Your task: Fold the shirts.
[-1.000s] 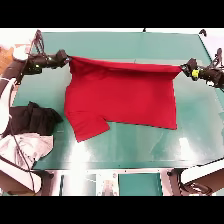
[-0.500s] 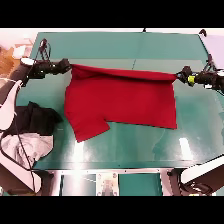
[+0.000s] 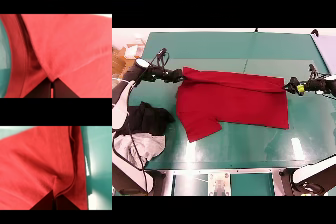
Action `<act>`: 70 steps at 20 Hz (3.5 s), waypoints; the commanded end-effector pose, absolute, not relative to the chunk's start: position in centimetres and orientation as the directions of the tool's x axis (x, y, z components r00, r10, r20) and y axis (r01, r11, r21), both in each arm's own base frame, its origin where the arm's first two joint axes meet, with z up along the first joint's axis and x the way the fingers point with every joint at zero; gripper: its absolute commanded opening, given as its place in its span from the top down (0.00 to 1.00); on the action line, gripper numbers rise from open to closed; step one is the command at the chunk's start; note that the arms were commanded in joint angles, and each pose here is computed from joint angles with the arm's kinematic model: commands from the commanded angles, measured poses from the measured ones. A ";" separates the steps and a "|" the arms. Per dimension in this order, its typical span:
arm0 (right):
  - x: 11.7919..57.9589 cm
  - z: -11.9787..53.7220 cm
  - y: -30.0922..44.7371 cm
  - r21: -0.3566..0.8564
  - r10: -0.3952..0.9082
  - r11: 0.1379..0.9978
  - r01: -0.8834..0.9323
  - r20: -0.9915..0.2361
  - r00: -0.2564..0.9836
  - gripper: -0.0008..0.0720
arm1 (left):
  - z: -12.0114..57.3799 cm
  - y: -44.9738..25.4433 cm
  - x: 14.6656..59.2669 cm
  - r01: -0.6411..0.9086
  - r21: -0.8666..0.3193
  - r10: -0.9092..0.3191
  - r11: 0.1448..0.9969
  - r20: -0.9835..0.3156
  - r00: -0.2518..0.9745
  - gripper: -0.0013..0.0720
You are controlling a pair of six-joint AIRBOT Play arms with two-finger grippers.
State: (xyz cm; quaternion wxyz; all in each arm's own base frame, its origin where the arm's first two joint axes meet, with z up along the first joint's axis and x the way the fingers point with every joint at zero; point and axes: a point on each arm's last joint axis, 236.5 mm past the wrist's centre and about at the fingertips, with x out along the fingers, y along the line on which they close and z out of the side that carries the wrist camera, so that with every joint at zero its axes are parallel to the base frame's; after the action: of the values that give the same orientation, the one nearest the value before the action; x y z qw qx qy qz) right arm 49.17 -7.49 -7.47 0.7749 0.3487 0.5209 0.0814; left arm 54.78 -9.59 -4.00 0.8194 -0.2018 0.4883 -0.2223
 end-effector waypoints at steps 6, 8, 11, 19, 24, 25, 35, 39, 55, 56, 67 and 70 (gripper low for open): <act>48.8 -5.8 -10.2 0.602 0.453 0.760 0.246 -0.762 0.464 0.97 | -4.9 -9.9 52.6 0.177 -0.551 -0.576 0.816 -0.746 0.333 0.95; 48.3 -5.9 -10.1 0.606 0.464 0.756 0.247 -0.763 0.450 0.97 | -4.9 -10.0 52.6 0.177 -0.552 -0.578 0.815 -0.746 0.330 0.95; 47.2 -7.6 -9.0 0.606 0.480 0.750 0.264 -0.774 0.413 0.97 | -5.0 -10.1 52.3 0.179 -0.557 -0.583 0.811 -0.748 0.317 0.95; 45.8 -8.2 -7.9 0.617 0.516 0.740 0.270 -0.777 0.361 0.52 | -6.6 -10.1 49.1 0.071 -0.600 -0.603 0.797 -0.782 0.158 0.16; 43.4 -2.6 -9.8 0.648 0.546 0.710 0.274 -0.753 0.366 0.51 | -0.9 -5.3 46.3 -0.104 -0.655 -0.650 0.749 -0.756 0.080 0.07; 42.5 -1.7 -10.2 0.647 0.535 0.707 0.285 -0.753 0.383 0.51 | 0.0 -4.9 45.3 -0.112 -0.657 -0.654 0.745 -0.753 0.071 0.07; 31.7 -4.2 -3.7 0.692 0.482 0.586 0.421 -0.716 0.506 0.51 | -6.3 -6.9 26.6 -0.315 -0.561 -0.560 0.766 -0.822 0.103 0.18; 30.7 -5.1 -2.8 0.693 0.494 0.592 0.410 -0.715 0.495 0.51 | -9.7 -9.2 25.8 -0.403 -0.644 -0.615 0.650 -0.758 0.218 0.18; 27.2 -7.2 -3.3 0.641 0.490 0.509 0.574 -0.764 0.419 0.52 | -8.4 -12.8 30.6 -0.341 -0.860 -0.778 0.379 -0.495 0.387 0.95; 26.2 -7.6 -3.8 0.626 0.475 0.490 0.607 -0.775 0.416 0.58 | -8.2 -12.9 30.6 -0.334 -0.865 -0.784 0.374 -0.487 0.385 0.95; 24.6 -10.9 -3.5 0.610 0.401 0.368 0.702 -0.785 0.472 0.37 | -6.8 -14.2 29.7 -0.294 -0.894 -0.835 0.338 -0.429 0.344 0.95; 25.4 -11.7 -4.4 0.622 0.332 0.297 0.725 -0.779 0.532 0.35 | -7.3 -13.8 30.0 -0.300 -0.886 -0.820 0.353 -0.448 0.357 0.95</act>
State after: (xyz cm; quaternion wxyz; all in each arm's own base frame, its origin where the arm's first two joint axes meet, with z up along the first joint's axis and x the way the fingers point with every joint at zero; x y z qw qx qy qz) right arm 24.76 -2.88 -10.59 0.6508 0.5647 0.4960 -0.1075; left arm 29.74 -14.01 -7.00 0.6251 -0.5325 0.5299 -0.2119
